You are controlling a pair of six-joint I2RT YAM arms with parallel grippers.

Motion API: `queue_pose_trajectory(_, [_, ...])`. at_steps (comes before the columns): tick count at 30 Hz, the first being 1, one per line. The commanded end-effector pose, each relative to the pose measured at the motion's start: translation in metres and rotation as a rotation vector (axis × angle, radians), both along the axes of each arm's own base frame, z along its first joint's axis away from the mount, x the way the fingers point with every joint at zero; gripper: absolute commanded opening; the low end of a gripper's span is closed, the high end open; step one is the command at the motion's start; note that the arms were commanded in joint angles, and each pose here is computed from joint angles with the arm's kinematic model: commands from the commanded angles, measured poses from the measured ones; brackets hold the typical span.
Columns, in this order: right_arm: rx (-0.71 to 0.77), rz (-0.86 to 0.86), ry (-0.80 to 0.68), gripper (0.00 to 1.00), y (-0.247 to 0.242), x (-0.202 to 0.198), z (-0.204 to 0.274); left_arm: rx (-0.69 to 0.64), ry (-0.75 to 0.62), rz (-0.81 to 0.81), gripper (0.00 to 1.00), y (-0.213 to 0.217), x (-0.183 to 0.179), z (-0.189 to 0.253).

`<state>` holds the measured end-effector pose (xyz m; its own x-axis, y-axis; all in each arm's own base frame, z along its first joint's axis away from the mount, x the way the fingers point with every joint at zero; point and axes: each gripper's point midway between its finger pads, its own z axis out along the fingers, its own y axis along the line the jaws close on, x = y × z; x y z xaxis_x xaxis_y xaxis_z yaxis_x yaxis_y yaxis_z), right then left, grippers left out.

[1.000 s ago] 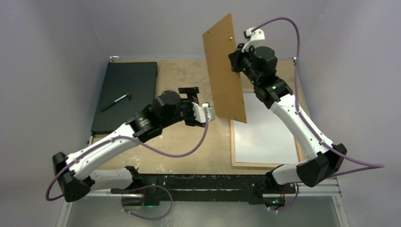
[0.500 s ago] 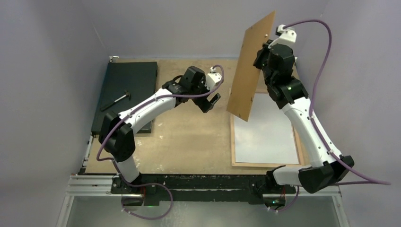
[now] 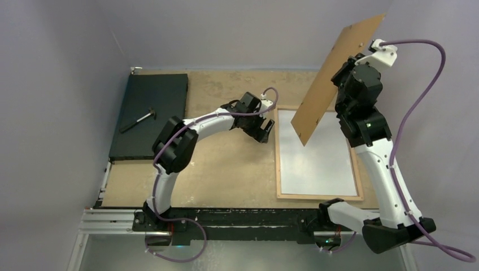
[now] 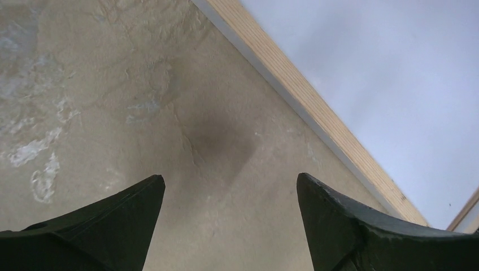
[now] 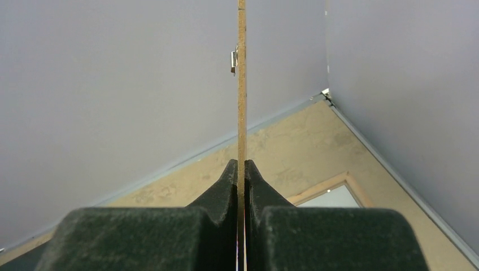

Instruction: Put the photo into the frame

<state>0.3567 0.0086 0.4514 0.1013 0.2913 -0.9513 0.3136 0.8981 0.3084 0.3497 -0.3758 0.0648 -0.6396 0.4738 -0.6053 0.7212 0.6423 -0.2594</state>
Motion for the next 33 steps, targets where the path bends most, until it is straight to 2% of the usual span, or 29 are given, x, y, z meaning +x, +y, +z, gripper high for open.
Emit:
queue_pose_trajectory(1, [0.056, -0.057, -0.129, 0.0, -0.015, -0.021, 0.03, -0.137, -0.046, 0.021, 0.84, -0.037, 0.023, 0.023])
queue_pose_trajectory(11, [0.069, -0.028, -0.108, 0.0, -0.014, -0.037, 0.025, -0.239, -0.053, -0.026, 0.75, -0.083, 0.015, 0.023])
queue_pose_trajectory(22, [0.078, -0.015, -0.123, 0.0, -0.015, -0.048, 0.03, -0.107, -0.101, 0.022, 0.62, -0.085, 0.018, -0.009])
queue_pose_trajectory(28, [0.078, -0.006, -0.125, 0.0, -0.014, -0.049, 0.03, -0.107, -0.099, 0.051, 0.54, -0.082, 0.019, -0.013])
queue_pose_trajectory(33, [0.08, -0.003, -0.131, 0.0, -0.014, -0.051, 0.031, -0.1, -0.093, 0.055, 0.52, -0.081, 0.016, -0.02])
